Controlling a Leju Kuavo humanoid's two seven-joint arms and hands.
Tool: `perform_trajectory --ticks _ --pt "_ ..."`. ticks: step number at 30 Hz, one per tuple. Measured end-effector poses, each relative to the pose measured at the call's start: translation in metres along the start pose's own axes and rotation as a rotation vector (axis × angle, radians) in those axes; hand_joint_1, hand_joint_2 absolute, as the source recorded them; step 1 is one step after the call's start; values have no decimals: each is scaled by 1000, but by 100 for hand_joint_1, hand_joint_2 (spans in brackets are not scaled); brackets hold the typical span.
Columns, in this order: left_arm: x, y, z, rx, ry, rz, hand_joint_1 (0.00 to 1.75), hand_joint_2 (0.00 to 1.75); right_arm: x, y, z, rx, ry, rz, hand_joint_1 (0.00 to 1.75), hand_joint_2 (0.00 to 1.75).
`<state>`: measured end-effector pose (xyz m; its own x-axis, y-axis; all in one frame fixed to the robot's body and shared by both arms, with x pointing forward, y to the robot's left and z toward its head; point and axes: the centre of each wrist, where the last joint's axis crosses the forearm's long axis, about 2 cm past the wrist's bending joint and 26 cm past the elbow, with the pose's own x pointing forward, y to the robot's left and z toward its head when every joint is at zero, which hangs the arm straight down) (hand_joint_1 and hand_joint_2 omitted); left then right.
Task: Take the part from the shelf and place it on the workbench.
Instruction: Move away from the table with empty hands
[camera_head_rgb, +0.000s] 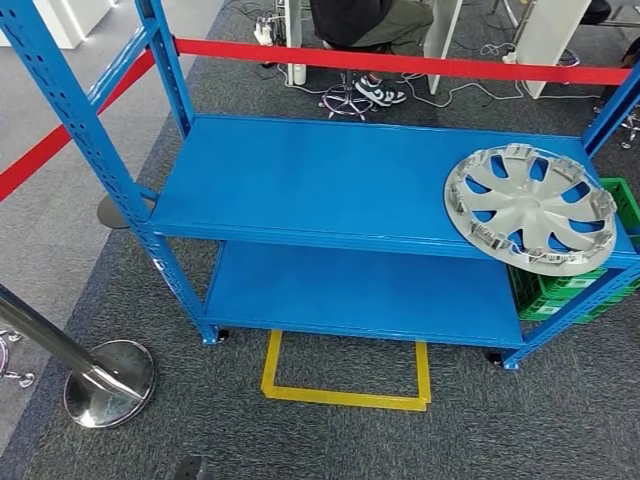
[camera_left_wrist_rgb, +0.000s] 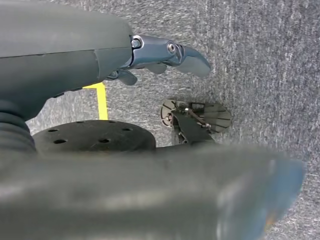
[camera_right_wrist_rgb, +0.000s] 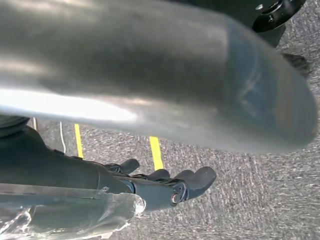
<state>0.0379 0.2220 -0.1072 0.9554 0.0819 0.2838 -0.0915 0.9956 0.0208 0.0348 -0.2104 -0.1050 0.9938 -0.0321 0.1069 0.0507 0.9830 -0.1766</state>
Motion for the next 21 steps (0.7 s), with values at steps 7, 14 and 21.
perform_trajectory --ticks 7,14,21 --pt "0 0 0 5 18 19 0 87 0 0 0 7 11 -6 0 0" --pt "-1 0 0 -1 21 53 0 0 0 0 0 7 29 -6 0 0" --pt "-2 0 0 -19 17 105 0 175 0 -1 0 -13 37 -8 0 131"
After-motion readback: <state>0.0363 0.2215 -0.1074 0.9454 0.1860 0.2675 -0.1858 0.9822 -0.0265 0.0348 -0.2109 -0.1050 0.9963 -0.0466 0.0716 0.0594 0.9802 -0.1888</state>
